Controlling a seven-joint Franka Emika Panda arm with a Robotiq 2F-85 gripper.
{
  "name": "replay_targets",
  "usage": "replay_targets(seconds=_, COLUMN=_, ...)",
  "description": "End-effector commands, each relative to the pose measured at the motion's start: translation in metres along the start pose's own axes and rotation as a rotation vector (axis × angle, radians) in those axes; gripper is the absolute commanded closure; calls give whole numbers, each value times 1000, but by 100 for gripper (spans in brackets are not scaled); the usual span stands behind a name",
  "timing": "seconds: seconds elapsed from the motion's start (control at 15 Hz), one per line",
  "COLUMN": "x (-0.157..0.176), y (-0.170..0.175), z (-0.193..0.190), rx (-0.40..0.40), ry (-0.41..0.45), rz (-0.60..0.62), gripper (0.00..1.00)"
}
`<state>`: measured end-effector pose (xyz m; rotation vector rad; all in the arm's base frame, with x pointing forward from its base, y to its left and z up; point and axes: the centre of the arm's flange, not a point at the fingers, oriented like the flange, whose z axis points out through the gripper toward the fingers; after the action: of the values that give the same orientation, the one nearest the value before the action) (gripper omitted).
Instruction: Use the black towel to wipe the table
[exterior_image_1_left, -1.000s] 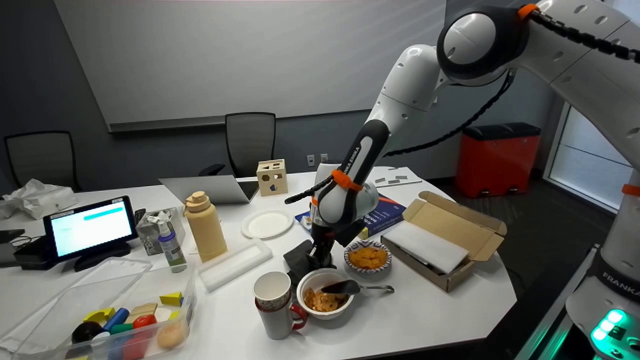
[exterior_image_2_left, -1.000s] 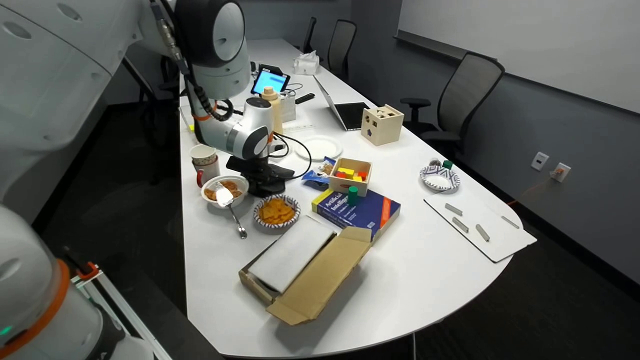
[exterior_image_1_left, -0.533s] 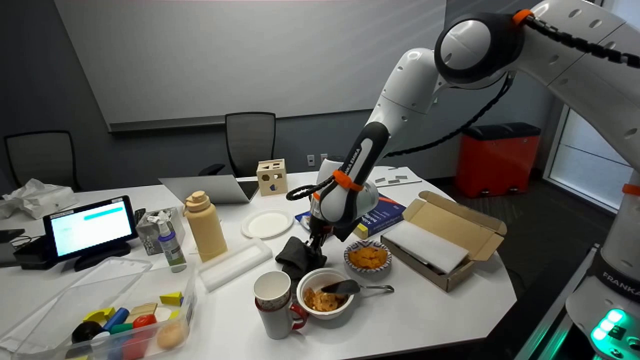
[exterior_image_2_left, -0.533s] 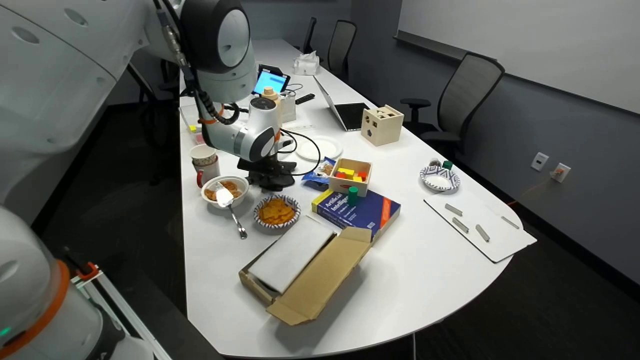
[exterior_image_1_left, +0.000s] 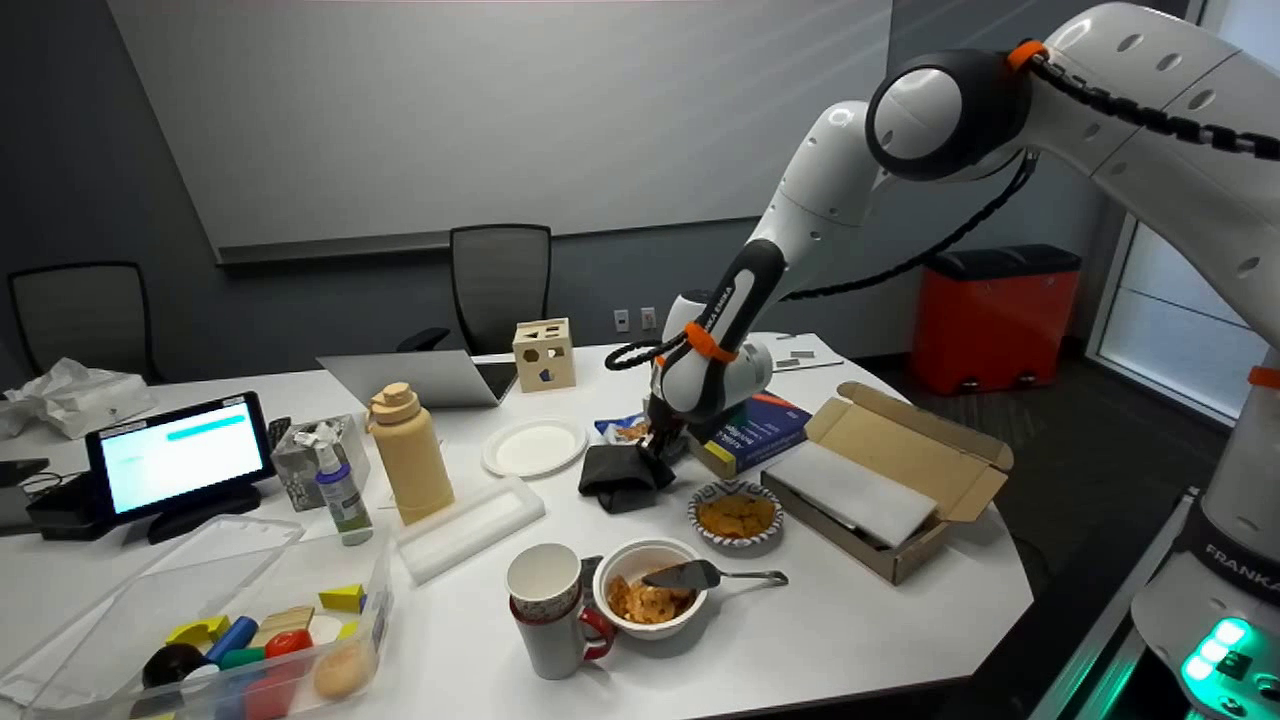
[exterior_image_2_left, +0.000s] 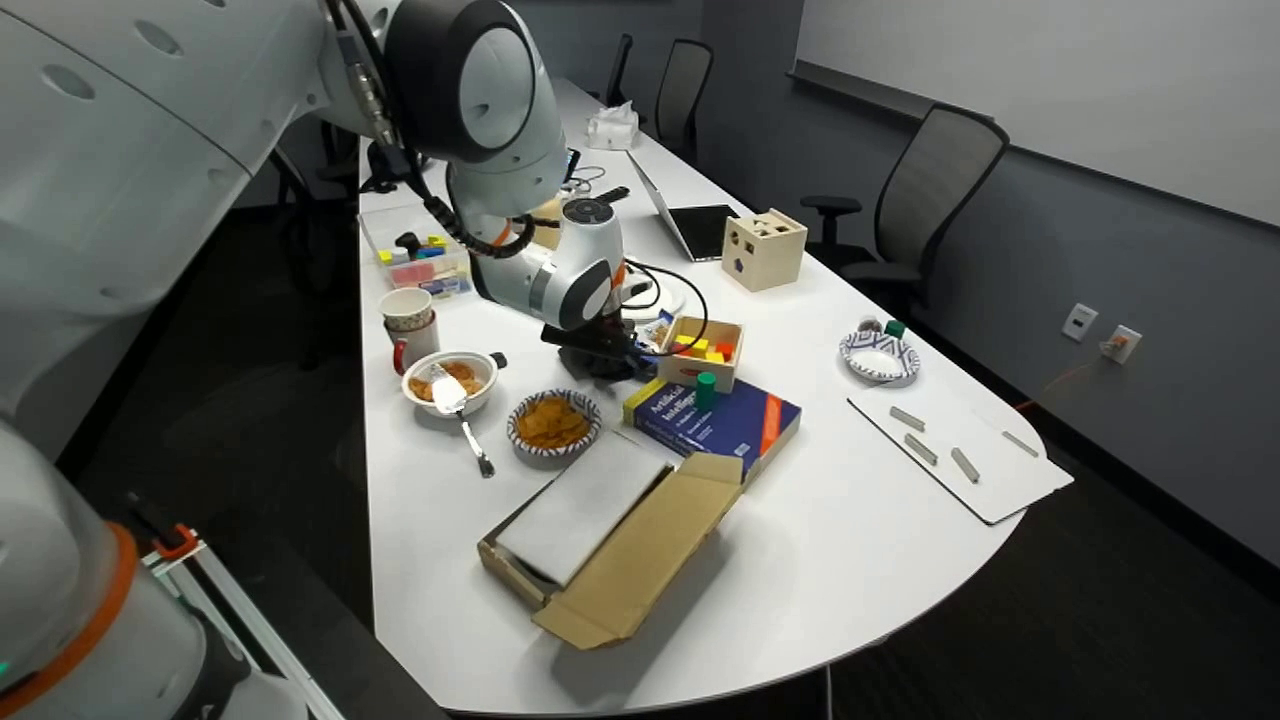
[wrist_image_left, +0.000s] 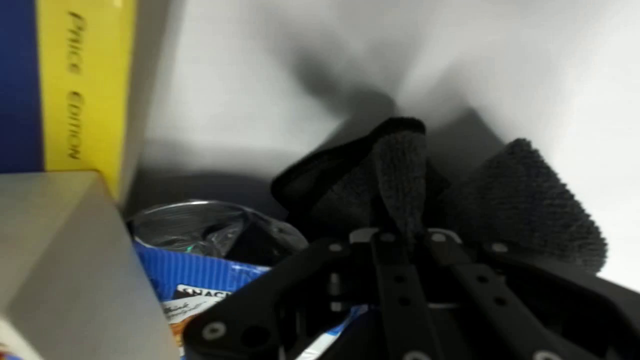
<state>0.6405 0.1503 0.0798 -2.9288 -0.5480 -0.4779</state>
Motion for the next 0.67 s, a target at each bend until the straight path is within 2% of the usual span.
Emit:
replay_targets(seconds=0.0, x=-8, y=19, z=-10, rx=-22, ry=-87, rz=37, gripper=99)
replay_targets(seconds=0.27, x=-31, y=7, z=-15, rx=17, ry=-220, rz=34, gripper=99)
replay_targets(seconds=0.6, x=-33, y=-41, z=-8, rx=94, ry=-252, rz=13, gripper=99)
